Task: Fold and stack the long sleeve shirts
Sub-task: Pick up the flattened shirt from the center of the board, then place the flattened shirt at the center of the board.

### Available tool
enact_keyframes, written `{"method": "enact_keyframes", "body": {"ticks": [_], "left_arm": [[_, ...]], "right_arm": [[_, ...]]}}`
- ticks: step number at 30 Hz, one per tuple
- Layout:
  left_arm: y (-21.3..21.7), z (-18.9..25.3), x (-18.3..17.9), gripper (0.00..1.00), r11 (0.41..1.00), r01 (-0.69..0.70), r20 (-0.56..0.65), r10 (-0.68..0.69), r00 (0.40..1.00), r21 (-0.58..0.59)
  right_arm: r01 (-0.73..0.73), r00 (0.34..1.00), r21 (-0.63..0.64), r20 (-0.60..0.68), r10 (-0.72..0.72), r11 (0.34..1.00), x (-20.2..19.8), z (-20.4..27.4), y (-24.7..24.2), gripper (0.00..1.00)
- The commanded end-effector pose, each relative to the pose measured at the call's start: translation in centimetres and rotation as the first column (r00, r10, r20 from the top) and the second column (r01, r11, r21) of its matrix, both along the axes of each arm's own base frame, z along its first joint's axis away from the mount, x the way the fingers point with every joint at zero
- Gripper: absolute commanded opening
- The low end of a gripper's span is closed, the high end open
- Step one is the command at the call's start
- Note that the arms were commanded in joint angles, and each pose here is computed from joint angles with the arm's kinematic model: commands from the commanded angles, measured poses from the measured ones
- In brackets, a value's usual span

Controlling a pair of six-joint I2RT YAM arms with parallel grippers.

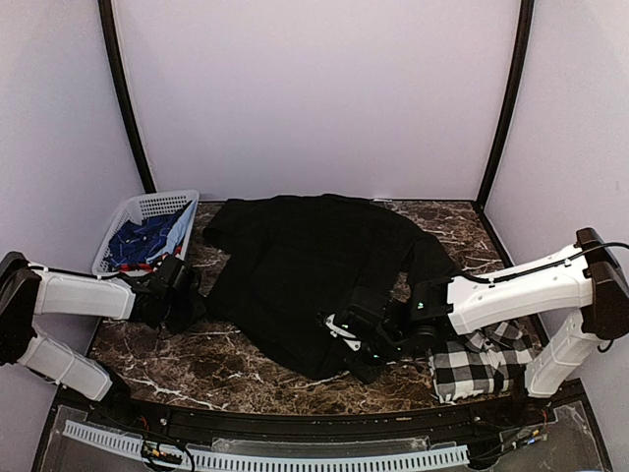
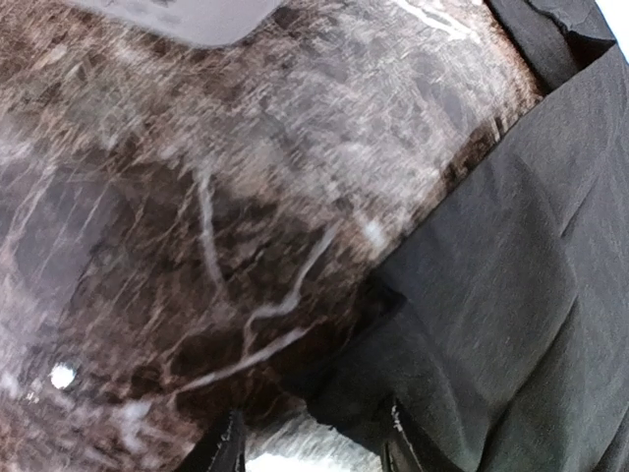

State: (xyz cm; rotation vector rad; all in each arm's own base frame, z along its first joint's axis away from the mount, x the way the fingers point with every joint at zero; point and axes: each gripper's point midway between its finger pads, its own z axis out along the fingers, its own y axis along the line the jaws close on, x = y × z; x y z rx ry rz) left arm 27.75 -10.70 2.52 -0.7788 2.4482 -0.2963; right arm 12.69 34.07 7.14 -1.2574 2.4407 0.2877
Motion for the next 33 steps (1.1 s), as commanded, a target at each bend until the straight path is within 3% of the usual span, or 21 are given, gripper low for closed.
{"method": "enact_keyframes", "body": {"ticks": [1, 7, 9, 13, 22, 33], "left_arm": [[-0.4, 0.7, 1.6, 0.42, 1.000, 0.011, 0.038, -0.012, 0.999, 0.024], [-0.6, 1.1, 1.8, 0.21, 1.000, 0.020, 0.048, -0.021, 0.999, 0.022], [-0.6, 1.4, 1.8, 0.10, 1.000, 0.026, 0.058, -0.027, 0.998, 0.017], [-0.6, 2.0, 1.7, 0.00, 0.999, 0.031, 0.072, -0.032, 0.997, 0.015], [0.2, 4.9, 0.6, 0.00, 0.998, 0.041, 0.035, -0.043, 0.998, 0.053], [2.1, 7.7, -2.6, 0.00, 0.982, 0.114, -0.107, -0.099, 0.989, 0.151]], "right_arm": [[-0.001, 1.000, 0.025, 0.010, 0.001, 1.000, 0.3, 1.2, 0.4, 0.00], [0.002, 1.000, 0.027, 0.012, -0.003, 1.000, 0.4, 1.5, 0.0, 0.00], [0.005, 1.000, 0.027, 0.010, -0.005, 1.000, 0.4, 1.5, -0.1, 0.00], [0.001, 1.000, 0.027, 0.005, -0.001, 1.000, 0.4, 1.4, 0.0, 0.00], [-0.016, 1.000, 0.008, -0.007, 0.016, 1.000, 0.0, 2.3, -1.0, 0.00], [-0.055, 0.993, 0.024, -0.104, 0.057, 0.998, -2.0, 3.0, -2.6, 0.00]]}}
